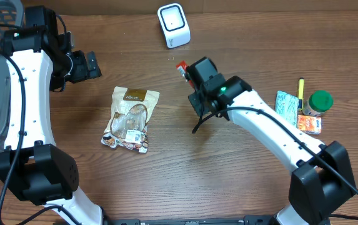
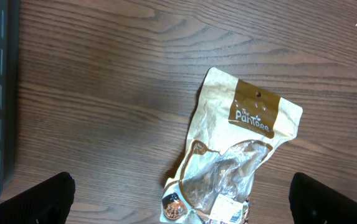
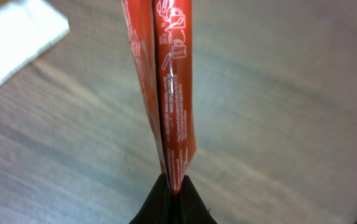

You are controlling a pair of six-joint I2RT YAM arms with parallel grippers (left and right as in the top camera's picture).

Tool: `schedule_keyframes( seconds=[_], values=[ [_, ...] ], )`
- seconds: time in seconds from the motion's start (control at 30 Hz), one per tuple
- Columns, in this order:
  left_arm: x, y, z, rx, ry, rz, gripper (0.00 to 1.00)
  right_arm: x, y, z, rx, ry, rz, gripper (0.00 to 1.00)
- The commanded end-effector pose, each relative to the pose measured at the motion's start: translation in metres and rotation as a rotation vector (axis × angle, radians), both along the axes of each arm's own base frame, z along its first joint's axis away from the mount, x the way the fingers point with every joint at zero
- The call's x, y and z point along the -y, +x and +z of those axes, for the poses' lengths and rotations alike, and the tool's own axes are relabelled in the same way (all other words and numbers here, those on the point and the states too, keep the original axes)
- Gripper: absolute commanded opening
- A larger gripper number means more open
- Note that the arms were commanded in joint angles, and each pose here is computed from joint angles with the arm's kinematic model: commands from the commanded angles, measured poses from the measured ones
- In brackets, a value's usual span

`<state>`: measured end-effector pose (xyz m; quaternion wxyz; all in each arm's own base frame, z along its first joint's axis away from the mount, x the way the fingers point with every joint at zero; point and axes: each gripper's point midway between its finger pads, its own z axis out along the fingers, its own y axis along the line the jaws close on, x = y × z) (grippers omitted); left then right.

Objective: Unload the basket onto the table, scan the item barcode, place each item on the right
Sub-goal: 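Lift the red stick and carry it to the white scanner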

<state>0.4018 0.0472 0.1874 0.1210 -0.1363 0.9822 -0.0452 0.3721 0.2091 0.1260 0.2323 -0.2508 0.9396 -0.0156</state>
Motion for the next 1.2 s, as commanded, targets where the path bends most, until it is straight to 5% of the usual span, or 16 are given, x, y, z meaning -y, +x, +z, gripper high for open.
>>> schedule_keyframes(
  seconds=[0.0,0.27,0.43,1.17],
  values=[
    [0.004,0.000,0.001,0.005,-0.003,-0.020,1.00,-0.002,0.027,0.048,0.126,-0.019,0.073,0.03],
    [0.004,0.000,0.001,0.005,-0.003,-0.020,1.00,0.015,0.073,0.166,0.374,-0.008,0.004,0.03],
    [0.004,0.000,0.001,0.006,-0.003,-0.020,1.00,0.020,0.098,0.200,0.524,-0.121,0.064,0.03],
    [0.004,0.000,0.001,0.005,-0.003,-0.020,1.00,0.002,0.241,0.088,0.759,-0.666,0.124,0.09]
  ],
)
